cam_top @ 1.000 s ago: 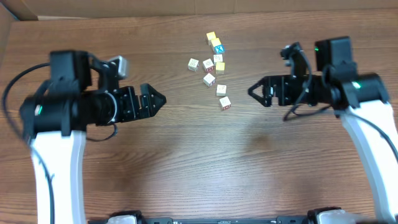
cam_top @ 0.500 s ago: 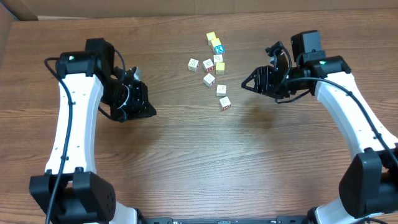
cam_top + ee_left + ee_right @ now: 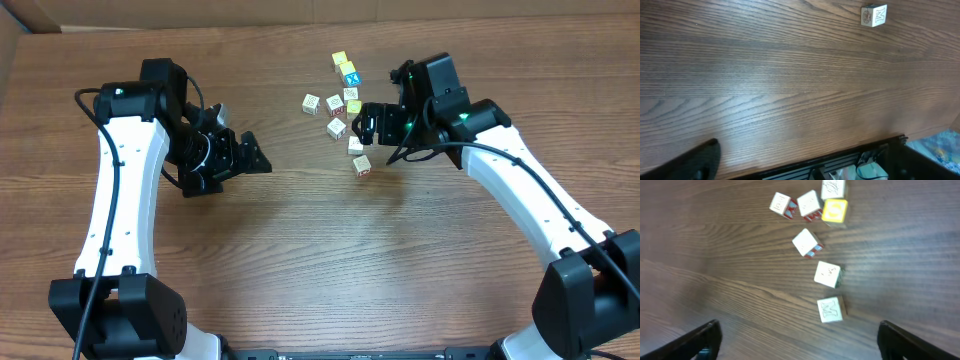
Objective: Flip 4 blocks
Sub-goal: 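Raise both arms and move the right gripper toward the block cluster, then grasp the lower wooden block with the right gripper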
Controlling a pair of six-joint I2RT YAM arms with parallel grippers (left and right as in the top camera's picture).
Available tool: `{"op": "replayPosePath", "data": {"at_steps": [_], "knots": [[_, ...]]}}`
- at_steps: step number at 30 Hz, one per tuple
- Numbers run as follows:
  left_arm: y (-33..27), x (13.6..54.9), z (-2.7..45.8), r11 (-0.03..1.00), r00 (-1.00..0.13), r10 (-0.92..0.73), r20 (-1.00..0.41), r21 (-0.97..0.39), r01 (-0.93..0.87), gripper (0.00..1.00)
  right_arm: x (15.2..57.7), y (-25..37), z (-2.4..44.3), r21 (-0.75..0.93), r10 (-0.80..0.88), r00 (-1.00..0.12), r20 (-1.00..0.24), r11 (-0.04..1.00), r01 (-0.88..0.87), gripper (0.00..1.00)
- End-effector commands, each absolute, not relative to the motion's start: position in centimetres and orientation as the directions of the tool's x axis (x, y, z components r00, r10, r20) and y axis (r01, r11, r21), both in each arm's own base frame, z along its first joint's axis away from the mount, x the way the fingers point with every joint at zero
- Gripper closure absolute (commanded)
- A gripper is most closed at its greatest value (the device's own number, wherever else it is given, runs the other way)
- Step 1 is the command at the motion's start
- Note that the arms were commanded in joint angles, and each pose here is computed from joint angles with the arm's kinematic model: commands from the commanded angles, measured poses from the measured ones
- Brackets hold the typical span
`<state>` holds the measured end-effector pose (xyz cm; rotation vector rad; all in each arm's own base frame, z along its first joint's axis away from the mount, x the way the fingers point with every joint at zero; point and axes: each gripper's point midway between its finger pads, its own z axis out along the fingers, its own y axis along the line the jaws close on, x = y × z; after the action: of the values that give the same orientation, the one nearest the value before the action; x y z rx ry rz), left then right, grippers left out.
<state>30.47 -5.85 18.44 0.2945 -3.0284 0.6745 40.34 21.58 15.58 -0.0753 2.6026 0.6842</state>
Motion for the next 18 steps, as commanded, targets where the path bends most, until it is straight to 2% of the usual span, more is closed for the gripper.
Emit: {"op": "replayPosePath", "data": {"at_steps": [1, 4, 15, 18], "knots": [[-5.9, 31.0, 18.8, 0.893, -0.986, -0.163, 0.037, -0.420, -0.163, 0.00, 41.3, 21.5, 15.6, 0.415, 0.044, -0.880, -0.473, 0.892, -0.179, 0.09], [-5.9, 31.4, 18.9, 0.893, -0.986, -0.164, 0.020, -0.422, -0.157, 0.00, 41.7, 21.6, 14.2, 0.399, 0.037, -0.888, -0.458, 0.901, -0.168, 0.14], [-5.9, 31.7, 18.9, 0.893, -0.987, -0.163, 0.008, -0.423, -0.151, 0.00, 41.5, 24.3, 7.9, 0.371, -0.045, -0.921, -0.387, 0.907, -0.200, 0.16], [-5.9, 31.7, 18.9, 0.893, -0.987, -0.163, 0.008, -0.423, -0.151, 0.00, 41.5, 24.4, 5.3, 0.321, -0.062, -0.929, -0.365, 0.928, -0.188, 0.16]]}}
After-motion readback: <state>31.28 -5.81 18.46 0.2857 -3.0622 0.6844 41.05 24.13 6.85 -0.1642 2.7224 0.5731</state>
